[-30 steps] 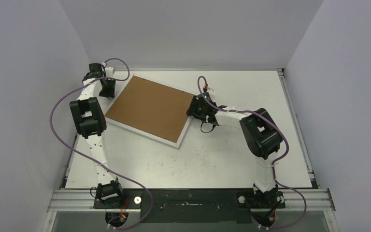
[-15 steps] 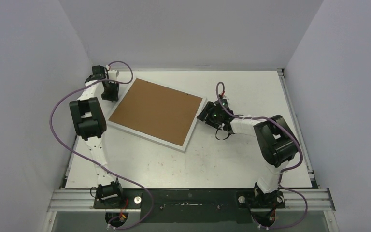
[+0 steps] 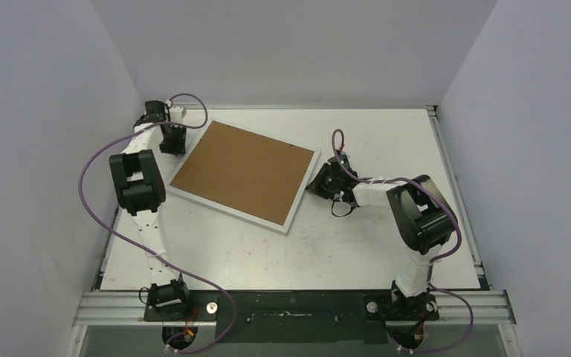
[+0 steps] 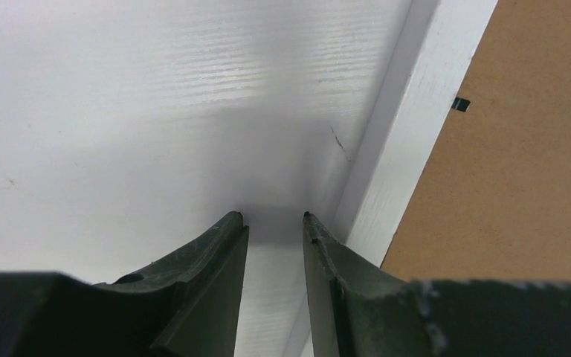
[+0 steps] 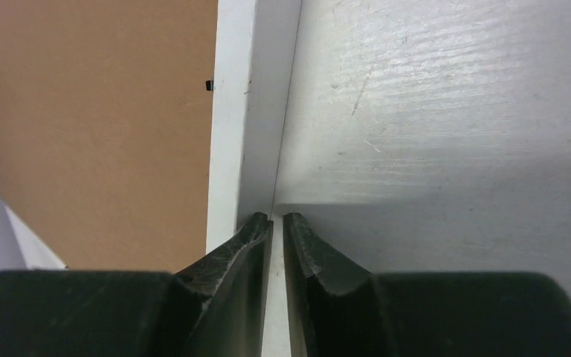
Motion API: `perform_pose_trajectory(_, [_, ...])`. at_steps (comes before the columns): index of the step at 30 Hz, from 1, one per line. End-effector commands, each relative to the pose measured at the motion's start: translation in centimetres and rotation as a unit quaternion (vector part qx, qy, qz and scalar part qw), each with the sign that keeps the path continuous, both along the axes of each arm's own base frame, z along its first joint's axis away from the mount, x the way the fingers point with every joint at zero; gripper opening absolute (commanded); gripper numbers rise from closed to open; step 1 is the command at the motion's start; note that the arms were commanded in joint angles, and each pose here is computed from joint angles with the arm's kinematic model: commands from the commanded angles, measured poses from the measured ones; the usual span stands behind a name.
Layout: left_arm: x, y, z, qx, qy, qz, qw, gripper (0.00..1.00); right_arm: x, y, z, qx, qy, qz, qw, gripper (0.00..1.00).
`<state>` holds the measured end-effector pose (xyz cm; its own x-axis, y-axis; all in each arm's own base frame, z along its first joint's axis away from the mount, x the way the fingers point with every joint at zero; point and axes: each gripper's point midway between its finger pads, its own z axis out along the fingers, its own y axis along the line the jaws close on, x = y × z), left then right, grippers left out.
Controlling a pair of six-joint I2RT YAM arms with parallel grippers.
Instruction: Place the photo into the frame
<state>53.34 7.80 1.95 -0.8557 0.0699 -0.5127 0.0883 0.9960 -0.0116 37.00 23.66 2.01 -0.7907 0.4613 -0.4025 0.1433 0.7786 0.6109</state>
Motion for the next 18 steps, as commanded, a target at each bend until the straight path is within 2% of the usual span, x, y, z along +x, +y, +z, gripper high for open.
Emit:
perform_pose_trajectory(1, [-1.5,-4.5,-0.4,-0.069,0.027,-0.027,0.997,0.33,-1.9,1.2,-3.1,-0.026,0.062,0.004,0.998,0.15])
perform_pose_trajectory(7, [-2.4,-6.9,0.1,-0.086,0.042,-0.051,0.994,0.32,-2.3,0.7,-4.2,-0.037,0.080,-0.008,0.996,0.13])
perform_pose_trajectory(11, [-3.5,-9.8,1.2,-0.131,0.057,-0.067,0.987,0.31,-3.2,0.8,-4.8,-0.038,0.089,-0.010,0.995,0.13])
perform_pose_trajectory(18, [-6.1,-16.1,6.8,-0.209,0.042,-0.114,0.970,0.31,-4.9,1.0,-6.7,-0.035,0.110,-0.006,0.993,0.12])
